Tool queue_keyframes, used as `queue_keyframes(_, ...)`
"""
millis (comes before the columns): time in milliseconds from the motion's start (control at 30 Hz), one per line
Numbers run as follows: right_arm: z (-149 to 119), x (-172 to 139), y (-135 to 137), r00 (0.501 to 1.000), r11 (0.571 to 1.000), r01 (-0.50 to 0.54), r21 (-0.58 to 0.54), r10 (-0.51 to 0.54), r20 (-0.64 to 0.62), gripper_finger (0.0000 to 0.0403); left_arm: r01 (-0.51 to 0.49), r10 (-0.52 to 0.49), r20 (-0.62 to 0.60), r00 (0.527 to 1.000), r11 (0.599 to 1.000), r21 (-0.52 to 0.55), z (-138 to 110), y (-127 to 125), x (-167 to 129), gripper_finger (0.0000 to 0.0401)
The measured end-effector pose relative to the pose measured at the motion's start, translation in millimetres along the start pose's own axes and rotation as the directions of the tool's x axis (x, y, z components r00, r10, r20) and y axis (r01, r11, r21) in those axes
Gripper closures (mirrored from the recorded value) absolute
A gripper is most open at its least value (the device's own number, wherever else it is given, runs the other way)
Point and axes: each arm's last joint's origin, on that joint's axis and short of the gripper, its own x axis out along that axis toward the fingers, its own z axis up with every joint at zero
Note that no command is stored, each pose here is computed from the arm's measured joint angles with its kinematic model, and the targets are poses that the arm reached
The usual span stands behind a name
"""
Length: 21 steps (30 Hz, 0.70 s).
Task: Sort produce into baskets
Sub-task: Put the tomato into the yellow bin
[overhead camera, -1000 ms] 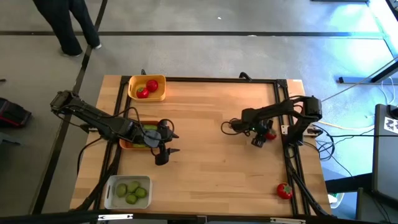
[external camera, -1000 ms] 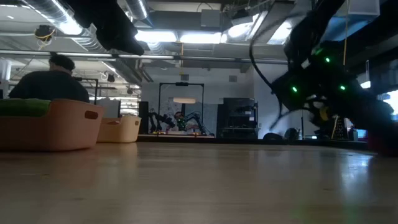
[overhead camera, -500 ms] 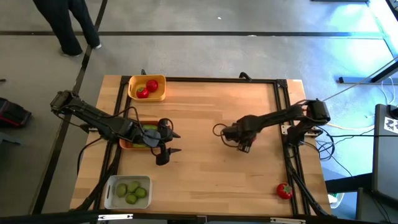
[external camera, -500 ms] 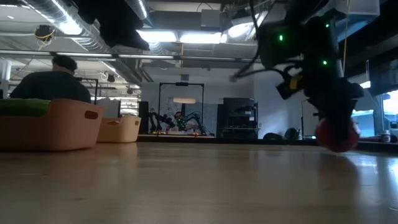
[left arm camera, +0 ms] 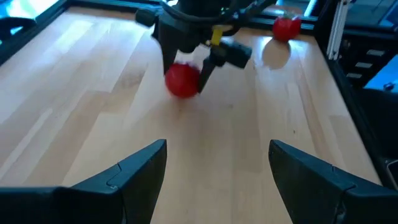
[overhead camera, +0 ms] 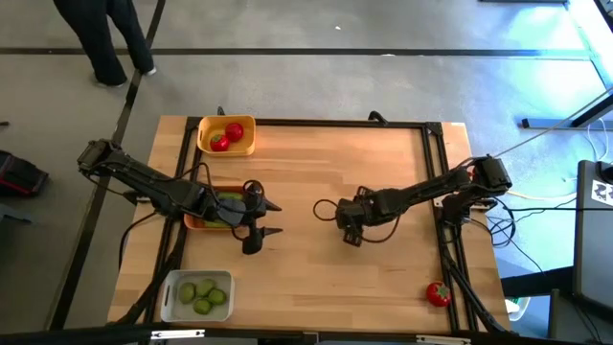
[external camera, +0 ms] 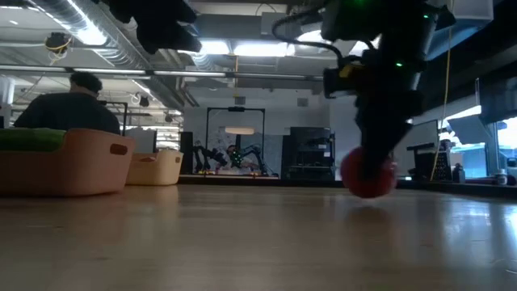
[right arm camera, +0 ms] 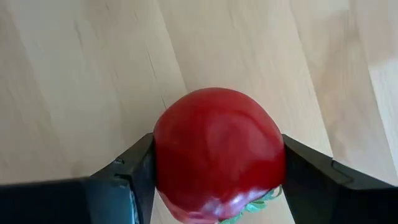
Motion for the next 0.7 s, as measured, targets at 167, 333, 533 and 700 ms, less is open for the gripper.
queue_keyframes(167, 9.8, -1.1, 3.6, 0.994, 1.000, -0.028, -0.009, 0.029, 0.104, 0.0153, -0.001, 0.001, 0.029, 1.000, 1.000, 0.020, 2.7, -0.6, 0.0, 0.0123)
queue_keyframes(333, 28.4, -17.5, 7.3, 0.982, 0.998, -0.022, -0.055, 0.032, 0.185, 0.0153, 0.002, -0.002, 0.041, 0.999, 1.000, 0.016, 4.1, -0.9, -0.1, 0.0123)
queue_keyframes(533, 59.0, -50.1, 13.7, 0.948, 0.992, -0.042, -0.118, 0.077, 0.309, 0.0153, 0.002, -0.002, 0.048, 0.999, 1.000, 0.011, 4.8, -1.0, -0.1, 0.0123)
queue_keyframes(700, 75.3, -65.6, 17.3, 0.900, 0.989, -0.049, -0.141, 0.105, 0.423, 0.0153, -0.029, 0.031, 0.087, 0.996, 0.999, -0.023, 8.0, -0.4, -0.2, 0.0117)
